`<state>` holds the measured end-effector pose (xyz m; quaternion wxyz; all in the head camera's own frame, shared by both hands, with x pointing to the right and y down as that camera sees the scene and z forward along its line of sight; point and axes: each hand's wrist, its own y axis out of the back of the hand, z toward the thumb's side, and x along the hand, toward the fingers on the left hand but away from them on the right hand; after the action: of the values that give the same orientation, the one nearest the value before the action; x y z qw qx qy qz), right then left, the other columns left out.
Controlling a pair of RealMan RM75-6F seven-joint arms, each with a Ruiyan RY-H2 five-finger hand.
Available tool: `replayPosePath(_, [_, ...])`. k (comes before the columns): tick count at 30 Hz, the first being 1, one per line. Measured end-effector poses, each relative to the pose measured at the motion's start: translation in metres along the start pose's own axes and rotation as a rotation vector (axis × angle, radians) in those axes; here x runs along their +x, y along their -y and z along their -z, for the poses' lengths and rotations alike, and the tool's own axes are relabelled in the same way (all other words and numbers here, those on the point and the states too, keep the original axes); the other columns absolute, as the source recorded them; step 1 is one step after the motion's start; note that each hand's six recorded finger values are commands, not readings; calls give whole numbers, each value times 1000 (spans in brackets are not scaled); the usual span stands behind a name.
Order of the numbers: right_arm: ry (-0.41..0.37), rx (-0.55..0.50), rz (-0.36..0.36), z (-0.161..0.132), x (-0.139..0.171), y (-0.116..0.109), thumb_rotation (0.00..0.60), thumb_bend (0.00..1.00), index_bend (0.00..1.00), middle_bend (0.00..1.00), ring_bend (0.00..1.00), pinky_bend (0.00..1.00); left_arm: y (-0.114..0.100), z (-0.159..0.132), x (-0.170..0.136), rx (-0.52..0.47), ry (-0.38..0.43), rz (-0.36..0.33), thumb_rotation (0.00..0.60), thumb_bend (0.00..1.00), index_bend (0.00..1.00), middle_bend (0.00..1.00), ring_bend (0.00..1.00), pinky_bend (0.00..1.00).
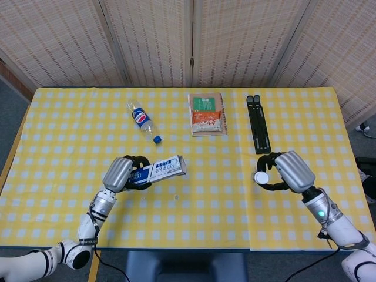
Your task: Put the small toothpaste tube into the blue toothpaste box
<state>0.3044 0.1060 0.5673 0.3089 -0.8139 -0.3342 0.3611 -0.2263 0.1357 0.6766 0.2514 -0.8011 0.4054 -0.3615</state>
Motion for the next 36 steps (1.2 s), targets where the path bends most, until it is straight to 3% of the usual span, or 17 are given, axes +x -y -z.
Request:
replayPosePath(8, [-76, -399, 112, -37, -8, -45, 600, 266, 826, 648, 579, 670, -5, -5, -1, -134, -2, -38, 600, 200, 518, 701, 539, 485])
replayPosePath(15, [-143, -655, 197, -59, -24, -81, 600, 266, 825, 649, 581, 674, -6, -22, -7, -270, 30, -50, 600, 200, 518, 701, 539, 485])
replayPosePath(27, [-275, -702, 253, -95, -42, -80, 600, 267, 825, 650, 584, 674, 2, -49, -8, -374, 74, -80, 600, 200, 518, 701, 533, 483])
replayPosePath(36, [-304, -758, 241, -107, -60, -73, 600, 266, 825, 651, 584, 676, 2, -65, -8, -385, 103, -90, 600, 200, 518, 701, 533, 483])
